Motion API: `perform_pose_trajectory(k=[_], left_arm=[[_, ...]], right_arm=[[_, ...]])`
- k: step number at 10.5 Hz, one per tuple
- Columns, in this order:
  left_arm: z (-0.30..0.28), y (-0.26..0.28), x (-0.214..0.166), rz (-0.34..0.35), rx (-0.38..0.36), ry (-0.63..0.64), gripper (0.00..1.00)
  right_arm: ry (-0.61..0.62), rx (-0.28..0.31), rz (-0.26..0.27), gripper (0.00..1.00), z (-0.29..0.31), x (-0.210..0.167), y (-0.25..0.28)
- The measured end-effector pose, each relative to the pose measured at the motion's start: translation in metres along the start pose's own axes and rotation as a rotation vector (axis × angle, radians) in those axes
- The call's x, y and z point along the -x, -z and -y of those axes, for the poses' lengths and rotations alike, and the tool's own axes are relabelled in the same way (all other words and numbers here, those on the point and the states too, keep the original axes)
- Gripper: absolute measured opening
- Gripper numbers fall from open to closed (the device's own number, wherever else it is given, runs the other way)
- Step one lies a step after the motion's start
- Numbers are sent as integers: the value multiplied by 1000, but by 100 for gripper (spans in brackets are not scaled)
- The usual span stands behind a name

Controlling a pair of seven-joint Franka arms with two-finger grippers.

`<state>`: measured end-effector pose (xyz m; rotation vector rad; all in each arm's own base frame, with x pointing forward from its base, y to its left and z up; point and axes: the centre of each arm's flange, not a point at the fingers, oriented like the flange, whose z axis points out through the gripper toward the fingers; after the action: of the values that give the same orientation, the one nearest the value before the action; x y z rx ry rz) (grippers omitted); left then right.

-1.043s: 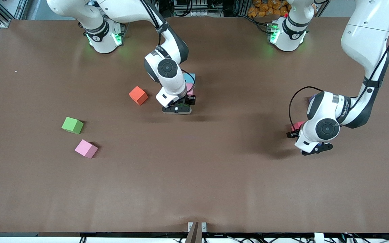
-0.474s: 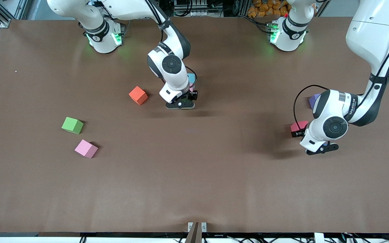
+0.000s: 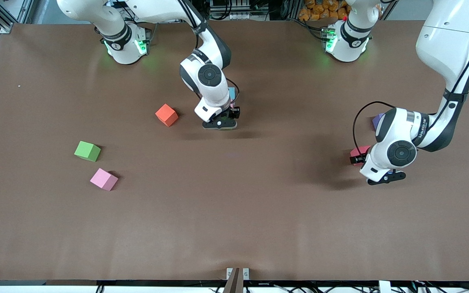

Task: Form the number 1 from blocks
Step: 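Grasp the crimson cube with the left gripper while the right gripper withdraws, then carry the crimson cube to the column while the right gripper reaches pink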

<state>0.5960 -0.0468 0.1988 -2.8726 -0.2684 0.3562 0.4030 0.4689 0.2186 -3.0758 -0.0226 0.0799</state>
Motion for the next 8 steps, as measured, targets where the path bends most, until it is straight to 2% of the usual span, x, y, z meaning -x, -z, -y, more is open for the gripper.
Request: perform_pose_trajectory(k=[2,4,6,7,8], left_arm=[[-5,-15,1,23,1,-8,100],[-10,-27,0,33,8,-15,99],[-15,-25,0,27,14,-22,71],[-18,-20,0,18,18,-26,65],[-24,-14,0,5,27,-34,65]], right_arm=[[-7,-4,-7,98,-1,-3,1],[-60,-29,-35,100,-16,-25,23],[-178,-61,-51,100,-71,-74,81],[-233,-75,-60,100,-112,-100,113],[-271,-89,-73,100,-151,-120,139]])
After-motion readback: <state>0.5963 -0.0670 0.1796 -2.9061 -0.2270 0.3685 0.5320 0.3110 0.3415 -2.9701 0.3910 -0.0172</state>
